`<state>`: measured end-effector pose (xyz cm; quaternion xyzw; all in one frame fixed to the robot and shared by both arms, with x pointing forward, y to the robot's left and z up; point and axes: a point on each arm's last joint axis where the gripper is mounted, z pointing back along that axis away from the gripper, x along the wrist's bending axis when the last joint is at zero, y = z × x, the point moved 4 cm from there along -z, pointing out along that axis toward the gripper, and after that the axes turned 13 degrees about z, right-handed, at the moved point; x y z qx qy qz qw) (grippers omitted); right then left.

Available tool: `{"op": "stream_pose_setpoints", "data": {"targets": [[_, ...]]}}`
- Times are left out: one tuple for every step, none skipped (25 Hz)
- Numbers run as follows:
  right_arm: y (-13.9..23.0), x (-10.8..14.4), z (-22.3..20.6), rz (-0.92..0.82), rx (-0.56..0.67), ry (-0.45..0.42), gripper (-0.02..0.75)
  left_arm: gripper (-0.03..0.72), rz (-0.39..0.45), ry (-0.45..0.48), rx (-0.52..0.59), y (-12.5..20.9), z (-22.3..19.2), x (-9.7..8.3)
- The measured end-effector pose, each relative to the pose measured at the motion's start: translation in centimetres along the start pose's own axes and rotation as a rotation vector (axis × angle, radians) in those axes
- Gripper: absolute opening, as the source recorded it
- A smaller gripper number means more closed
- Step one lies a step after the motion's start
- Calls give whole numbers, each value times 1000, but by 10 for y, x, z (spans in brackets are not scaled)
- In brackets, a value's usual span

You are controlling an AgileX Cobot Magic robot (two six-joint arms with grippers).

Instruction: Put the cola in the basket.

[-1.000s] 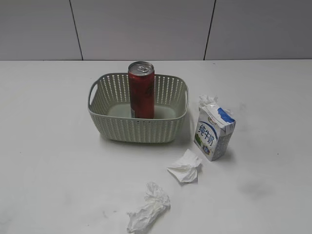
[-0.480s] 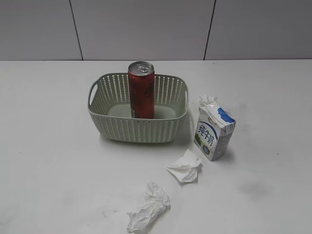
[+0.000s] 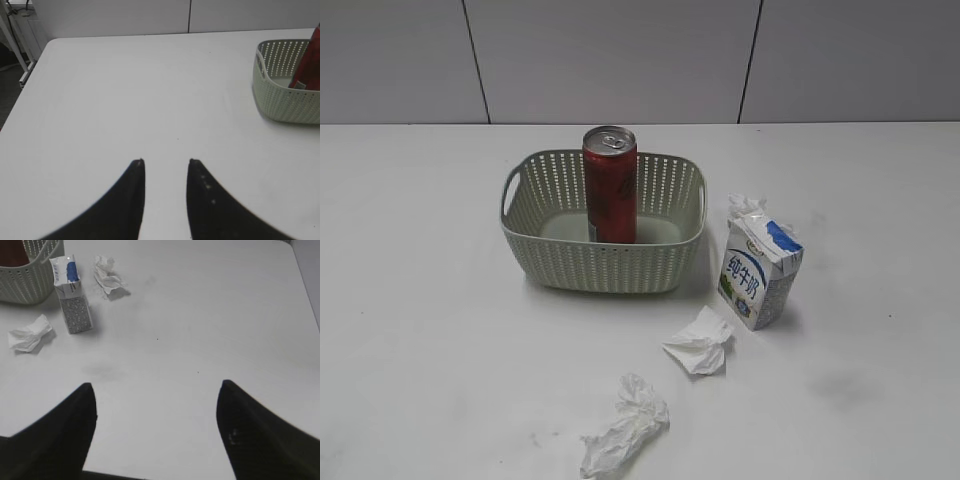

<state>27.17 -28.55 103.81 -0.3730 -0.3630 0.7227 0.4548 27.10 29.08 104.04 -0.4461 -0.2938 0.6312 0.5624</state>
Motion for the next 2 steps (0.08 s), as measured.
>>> {"op": "stream_pose_setpoints", "data": {"targets": [[1,0,2,1,-16,4,565,230,0,0,0,0,0,0],[1,0,4,2,-25,7,565,230,0,0,0,0,0,0]]}}
